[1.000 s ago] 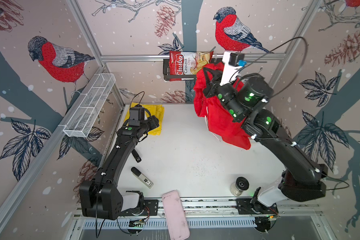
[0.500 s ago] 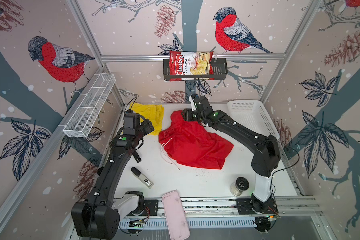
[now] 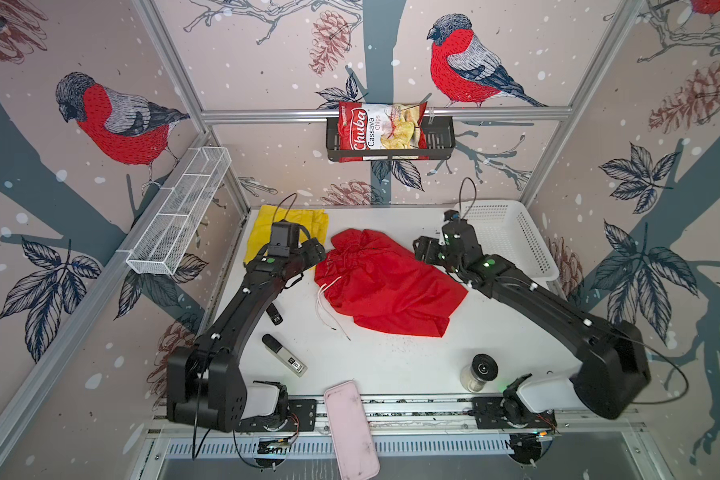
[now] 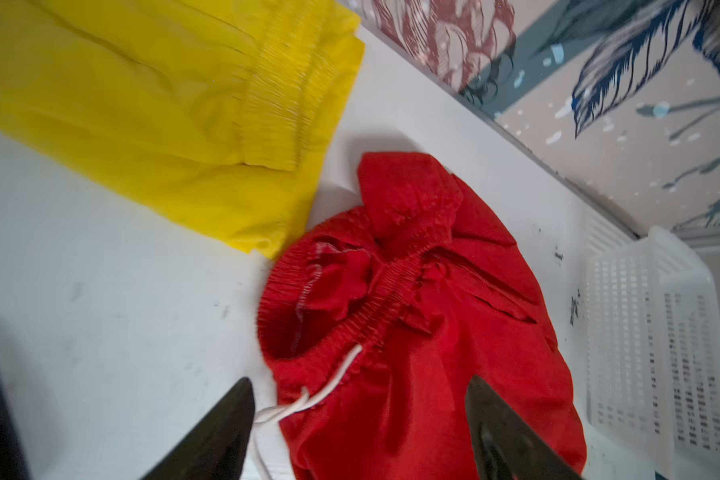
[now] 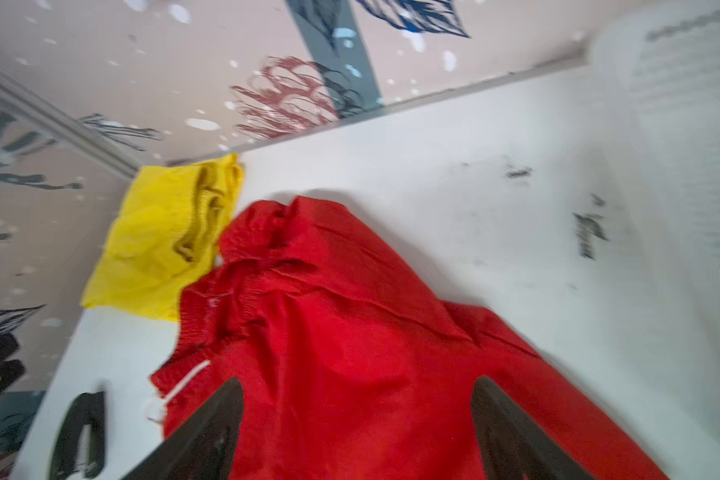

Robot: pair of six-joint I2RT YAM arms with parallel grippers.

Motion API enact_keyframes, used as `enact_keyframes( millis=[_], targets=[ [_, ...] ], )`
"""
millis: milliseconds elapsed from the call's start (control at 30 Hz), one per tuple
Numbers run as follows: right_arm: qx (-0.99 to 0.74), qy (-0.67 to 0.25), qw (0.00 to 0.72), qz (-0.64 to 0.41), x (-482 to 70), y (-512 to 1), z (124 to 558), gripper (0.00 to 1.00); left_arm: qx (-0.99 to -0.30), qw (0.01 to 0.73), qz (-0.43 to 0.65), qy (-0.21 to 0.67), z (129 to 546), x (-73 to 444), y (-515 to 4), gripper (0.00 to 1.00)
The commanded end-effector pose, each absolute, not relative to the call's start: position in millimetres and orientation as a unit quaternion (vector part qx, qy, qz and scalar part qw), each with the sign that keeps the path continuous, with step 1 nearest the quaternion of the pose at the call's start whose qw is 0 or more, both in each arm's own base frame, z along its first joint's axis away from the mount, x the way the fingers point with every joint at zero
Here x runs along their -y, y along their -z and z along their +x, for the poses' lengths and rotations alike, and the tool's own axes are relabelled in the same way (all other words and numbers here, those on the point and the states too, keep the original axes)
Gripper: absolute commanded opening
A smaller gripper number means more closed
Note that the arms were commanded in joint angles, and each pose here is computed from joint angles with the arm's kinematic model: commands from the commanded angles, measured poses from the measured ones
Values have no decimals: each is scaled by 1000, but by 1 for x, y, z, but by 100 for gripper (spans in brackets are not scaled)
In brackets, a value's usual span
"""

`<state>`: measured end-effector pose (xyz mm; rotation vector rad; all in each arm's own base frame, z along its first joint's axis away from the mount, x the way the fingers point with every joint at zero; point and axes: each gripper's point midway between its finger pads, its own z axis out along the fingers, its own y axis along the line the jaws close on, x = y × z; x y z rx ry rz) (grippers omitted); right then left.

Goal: Fold and stack the shorts

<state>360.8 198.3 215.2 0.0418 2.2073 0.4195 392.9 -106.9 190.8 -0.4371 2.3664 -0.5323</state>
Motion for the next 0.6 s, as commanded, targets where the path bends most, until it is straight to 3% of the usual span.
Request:
enact_keyframes(
  millis=[0, 367, 567],
  targets=[
    [-881, -113, 456, 60, -150, -207, 350, 86, -909, 334, -135, 211, 414, 144, -192, 78],
    [-855, -108, 492, 122, -82, -193, 324, 89, -956, 232, -104, 150, 462, 218, -104, 73],
    [-863, -115, 477, 119, -78, -173, 326, 89, -959, 256, -114, 45, 495, 198, -81, 72]
  ],
)
